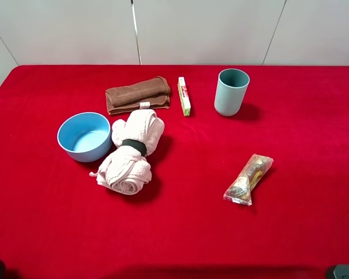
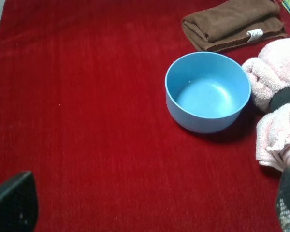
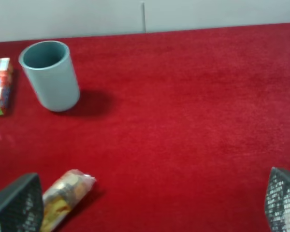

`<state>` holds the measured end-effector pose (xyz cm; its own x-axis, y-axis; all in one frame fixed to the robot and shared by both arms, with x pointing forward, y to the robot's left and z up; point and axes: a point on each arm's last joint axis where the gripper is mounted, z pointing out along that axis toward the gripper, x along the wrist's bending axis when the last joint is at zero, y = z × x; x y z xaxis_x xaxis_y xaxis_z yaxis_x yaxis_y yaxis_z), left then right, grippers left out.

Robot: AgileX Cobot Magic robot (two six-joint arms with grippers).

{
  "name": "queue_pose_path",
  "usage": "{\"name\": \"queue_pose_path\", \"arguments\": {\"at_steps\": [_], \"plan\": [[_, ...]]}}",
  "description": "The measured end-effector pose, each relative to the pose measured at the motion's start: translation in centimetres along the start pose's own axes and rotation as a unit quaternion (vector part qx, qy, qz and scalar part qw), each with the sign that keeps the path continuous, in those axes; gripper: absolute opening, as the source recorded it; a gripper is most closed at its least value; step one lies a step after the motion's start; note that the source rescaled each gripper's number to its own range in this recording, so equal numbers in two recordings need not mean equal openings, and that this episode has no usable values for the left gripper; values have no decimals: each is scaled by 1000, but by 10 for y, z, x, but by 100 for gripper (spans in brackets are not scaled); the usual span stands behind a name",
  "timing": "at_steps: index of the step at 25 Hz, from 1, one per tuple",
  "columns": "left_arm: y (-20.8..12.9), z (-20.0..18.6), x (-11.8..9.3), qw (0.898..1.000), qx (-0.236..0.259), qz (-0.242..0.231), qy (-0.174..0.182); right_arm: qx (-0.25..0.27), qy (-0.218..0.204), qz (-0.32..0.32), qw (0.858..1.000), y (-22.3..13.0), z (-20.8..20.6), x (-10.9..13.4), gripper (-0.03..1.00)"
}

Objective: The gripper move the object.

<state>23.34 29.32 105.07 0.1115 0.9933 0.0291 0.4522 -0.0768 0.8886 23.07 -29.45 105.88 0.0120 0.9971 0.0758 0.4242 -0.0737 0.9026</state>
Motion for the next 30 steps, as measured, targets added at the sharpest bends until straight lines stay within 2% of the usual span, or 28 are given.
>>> {"name": "queue_pose_path", "arguments": {"at_steps": [3,30], "plan": [[0,0,0,1000,0,0,0,-2,-21,-13,1000,-2,4,-4,100],[0,0,0,1000,0,0,0,-9,-24,-14,1000,0,4,-5,100]]}}
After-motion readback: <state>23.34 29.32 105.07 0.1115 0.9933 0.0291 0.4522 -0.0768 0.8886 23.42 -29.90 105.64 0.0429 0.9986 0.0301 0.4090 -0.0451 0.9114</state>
